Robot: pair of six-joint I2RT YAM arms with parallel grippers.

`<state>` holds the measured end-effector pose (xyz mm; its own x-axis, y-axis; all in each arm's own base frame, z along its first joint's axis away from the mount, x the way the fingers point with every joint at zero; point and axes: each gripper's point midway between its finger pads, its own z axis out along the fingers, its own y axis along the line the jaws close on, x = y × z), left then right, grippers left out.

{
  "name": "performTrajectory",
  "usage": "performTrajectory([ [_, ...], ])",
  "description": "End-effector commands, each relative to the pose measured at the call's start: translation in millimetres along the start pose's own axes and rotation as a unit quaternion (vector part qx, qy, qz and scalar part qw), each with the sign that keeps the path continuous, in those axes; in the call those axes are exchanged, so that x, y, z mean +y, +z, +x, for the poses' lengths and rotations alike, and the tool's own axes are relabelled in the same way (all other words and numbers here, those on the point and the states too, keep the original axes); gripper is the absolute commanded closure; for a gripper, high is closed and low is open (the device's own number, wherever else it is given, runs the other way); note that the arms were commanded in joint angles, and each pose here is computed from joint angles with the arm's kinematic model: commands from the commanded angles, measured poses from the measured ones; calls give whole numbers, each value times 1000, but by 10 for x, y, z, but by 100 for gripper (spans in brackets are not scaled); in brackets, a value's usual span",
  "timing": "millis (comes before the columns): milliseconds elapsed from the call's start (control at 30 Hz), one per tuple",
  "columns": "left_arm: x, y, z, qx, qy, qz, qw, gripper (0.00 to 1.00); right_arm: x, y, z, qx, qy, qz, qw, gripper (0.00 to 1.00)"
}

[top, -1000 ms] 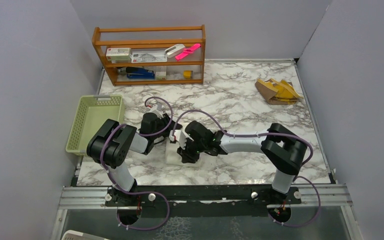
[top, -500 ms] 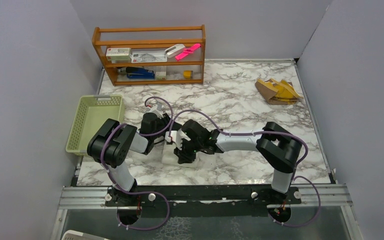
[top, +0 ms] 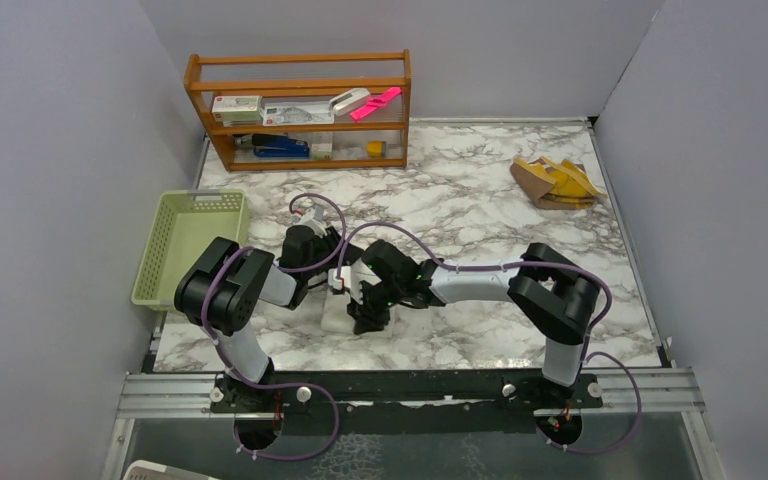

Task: Roll the towels
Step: Roll the towel at the center of the board.

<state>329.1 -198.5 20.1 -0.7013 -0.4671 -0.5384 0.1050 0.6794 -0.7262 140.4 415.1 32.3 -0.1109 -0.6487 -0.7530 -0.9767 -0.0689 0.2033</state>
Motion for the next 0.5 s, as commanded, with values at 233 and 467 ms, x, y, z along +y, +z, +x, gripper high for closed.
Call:
performTrajectory([
  [233,698,-153,424,56,-14,-136,989,75,106,242,-1,0,-8,-59,998,90],
  [467,609,-174,263,31,-13,-134,990,74,263,200,66,-25,74,-122,989,99],
])
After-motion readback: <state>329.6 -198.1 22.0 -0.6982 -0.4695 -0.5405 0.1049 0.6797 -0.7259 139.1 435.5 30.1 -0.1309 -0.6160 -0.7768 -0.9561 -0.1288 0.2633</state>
